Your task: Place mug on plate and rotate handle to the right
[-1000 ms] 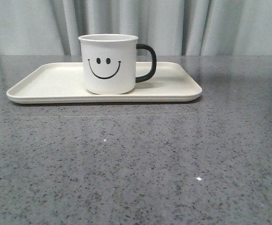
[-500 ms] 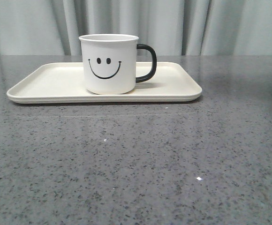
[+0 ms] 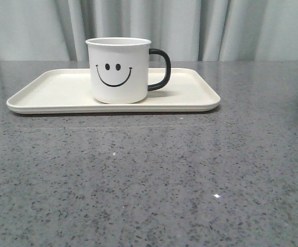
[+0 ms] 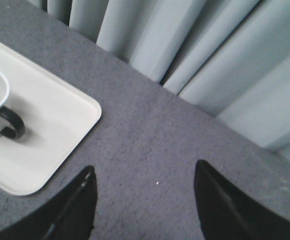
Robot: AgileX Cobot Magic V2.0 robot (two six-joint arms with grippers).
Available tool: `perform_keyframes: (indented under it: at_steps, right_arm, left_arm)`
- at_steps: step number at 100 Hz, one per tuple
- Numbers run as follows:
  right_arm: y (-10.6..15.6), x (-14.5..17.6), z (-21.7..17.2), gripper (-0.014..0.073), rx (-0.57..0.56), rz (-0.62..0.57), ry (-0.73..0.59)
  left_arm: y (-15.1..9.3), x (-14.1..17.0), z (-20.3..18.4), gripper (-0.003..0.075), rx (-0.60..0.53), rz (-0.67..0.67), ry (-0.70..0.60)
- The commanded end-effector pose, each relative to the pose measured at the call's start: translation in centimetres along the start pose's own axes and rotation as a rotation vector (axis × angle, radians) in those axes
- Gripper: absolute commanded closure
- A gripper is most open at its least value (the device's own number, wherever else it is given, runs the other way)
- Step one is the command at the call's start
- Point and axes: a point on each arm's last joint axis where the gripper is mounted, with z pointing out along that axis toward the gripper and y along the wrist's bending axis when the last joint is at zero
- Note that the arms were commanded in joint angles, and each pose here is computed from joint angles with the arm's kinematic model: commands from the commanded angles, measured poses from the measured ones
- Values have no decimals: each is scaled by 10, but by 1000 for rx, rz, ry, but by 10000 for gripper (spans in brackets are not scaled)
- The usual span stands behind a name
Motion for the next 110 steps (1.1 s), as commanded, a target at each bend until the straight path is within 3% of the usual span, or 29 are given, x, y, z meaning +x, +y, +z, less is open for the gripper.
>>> perform_keyframes:
  at_steps: [1,27,58,76,95,110]
  right_arm:
    - [-2,3,-13,158,45,47,-39]
    - [6,49,-29,158,180,198,-128]
    - [38,107,-46,158,193,287,-150]
    - [49,121,-56,158,193,297,-163]
    - [56,131,-56,158,135,335,-57]
    - [56,131,-56,158,135,342,-58]
  left_arm:
    - [-1,-11,-5,239,8,-15,-87]
    - [-1,-11,-5,239,8,-15,-87]
    - [-1,-11,-5,239,8,-15,-87]
    - [-1,-11,-5,239,8,-15,-87]
    - [-1,-11,-5,239,8,-15,-87]
    - [-1,-11,-5,239,8,-15,-87]
